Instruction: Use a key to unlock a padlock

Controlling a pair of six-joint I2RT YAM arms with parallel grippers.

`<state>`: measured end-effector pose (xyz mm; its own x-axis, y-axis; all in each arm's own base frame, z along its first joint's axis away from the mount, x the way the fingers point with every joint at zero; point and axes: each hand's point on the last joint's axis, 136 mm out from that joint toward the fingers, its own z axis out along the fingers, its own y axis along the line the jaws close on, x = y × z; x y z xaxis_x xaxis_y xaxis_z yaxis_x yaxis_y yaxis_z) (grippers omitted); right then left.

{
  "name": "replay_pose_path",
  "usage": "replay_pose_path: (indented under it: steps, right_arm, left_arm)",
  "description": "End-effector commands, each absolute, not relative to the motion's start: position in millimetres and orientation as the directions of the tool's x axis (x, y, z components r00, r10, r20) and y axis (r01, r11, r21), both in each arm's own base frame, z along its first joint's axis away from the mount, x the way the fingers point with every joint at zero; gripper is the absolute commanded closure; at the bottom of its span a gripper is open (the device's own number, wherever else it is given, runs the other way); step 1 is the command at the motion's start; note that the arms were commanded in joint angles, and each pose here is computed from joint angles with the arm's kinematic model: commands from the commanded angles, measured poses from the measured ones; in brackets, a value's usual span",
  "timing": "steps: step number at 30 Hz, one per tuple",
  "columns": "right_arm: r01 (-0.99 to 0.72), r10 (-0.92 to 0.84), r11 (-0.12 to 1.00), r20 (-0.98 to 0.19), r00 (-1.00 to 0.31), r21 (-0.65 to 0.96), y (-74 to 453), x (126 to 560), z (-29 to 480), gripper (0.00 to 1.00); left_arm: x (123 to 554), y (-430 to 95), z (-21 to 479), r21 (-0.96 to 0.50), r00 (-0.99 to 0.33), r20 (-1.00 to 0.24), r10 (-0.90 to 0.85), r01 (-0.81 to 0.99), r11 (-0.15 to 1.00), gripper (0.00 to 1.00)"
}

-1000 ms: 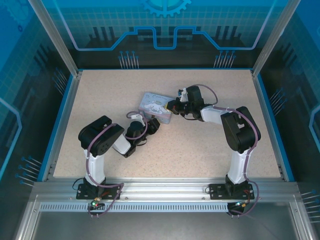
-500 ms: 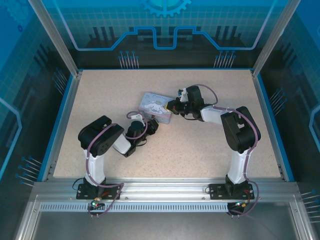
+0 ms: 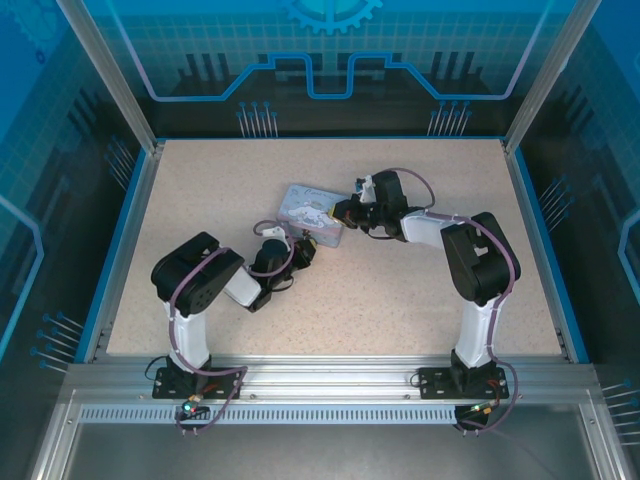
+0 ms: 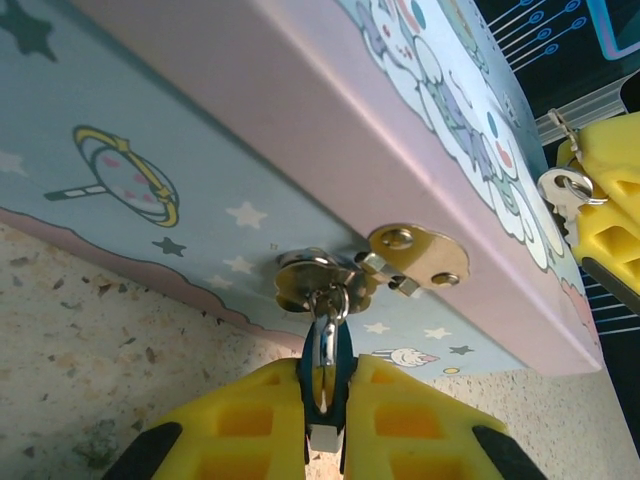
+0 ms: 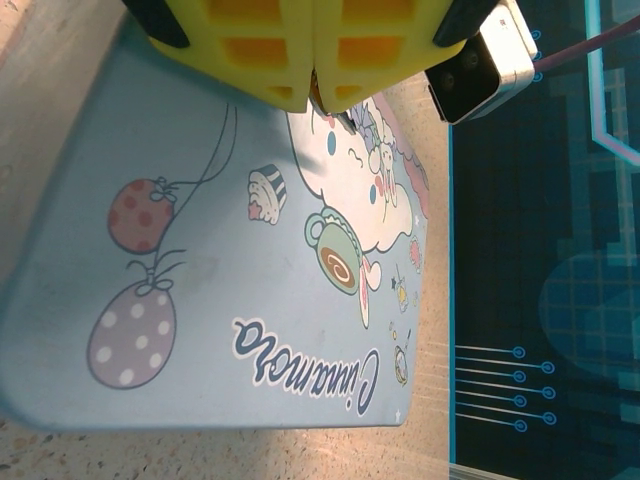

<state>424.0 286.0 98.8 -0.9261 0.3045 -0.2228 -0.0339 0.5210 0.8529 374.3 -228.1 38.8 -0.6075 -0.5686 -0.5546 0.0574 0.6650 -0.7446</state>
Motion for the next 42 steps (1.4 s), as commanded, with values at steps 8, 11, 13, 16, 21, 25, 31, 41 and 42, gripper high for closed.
replay_pose_path:
  steps: [8, 11, 13, 16, 21, 25, 31, 41, 42]
  right_arm:
    - [-0.099, 0.313, 0.471, -0.27, -0.91, 0.877, 274.6, 424.5, 165.8, 1.0]
    - [-0.138, 0.299, 0.448, -0.293, -0.908, 0.883, 276.0, 413.2, 184.7, 1.0]
    - [-0.153, 0.294, 0.436, -0.301, -0.907, 0.887, 277.1, 402.8, 190.7, 1.0]
    - [-0.174, 0.291, 0.416, -0.312, -0.904, 0.893, 278.9, 382.1, 196.5, 1.0]
    - [-0.194, 0.291, 0.434, -0.341, -0.894, 0.88, 273.6, 345.1, 198.3, 1.0]
    - [-0.194, 0.302, 0.462, -0.359, -0.883, 0.865, 259.5, 320.6, 193.0, 1.0]
    - [-0.151, 0.337, 0.501, -0.352, -0.873, 0.852, 235.7, 288.4, 177.8, 1.0]
    - [-0.073, 0.387, 0.469, -0.279, -0.879, 0.88, 224.9, 255.9, 150.6, 1.0]
    - [-0.088, 0.383, 0.456, -0.285, -0.879, 0.886, 227.5, 257.0, 154.0, 1.0]
  left_arm:
    - [360.8, -240.9, 64.4, -0.763, -0.727, -0.436, -0.53, -0.013, 0.646, 1.0]
    - [356.5, -240.5, 70.8, -0.762, -0.744, -0.41, -0.527, -0.037, 0.646, 1.0]
    - [354.1, -240.3, 74.2, -0.766, -0.751, -0.393, -0.531, -0.051, 0.641, 1.0]
    - [349.8, -241.3, 76.4, -0.779, -0.761, -0.358, -0.54, -0.075, 0.622, 1.0]
    - [344.1, -240.7, 74.1, -0.795, -0.768, -0.308, -0.561, -0.116, 0.595, 1.0]
    - [341.7, -240.3, 75.6, -0.812, -0.762, -0.274, -0.586, -0.144, 0.566, 1.0]
    - [338.1, -242.2, 83.4, -0.838, -0.754, -0.236, -0.613, -0.161, 0.521, 1.0]
    - [334.1, -252.7, 113.5, -0.896, -0.727, -0.193, -0.659, -0.144, 0.421, 1.0]
    - [334.1, -254.7, 117.0, -0.902, -0.727, -0.186, -0.661, -0.14, 0.408, 1.0]
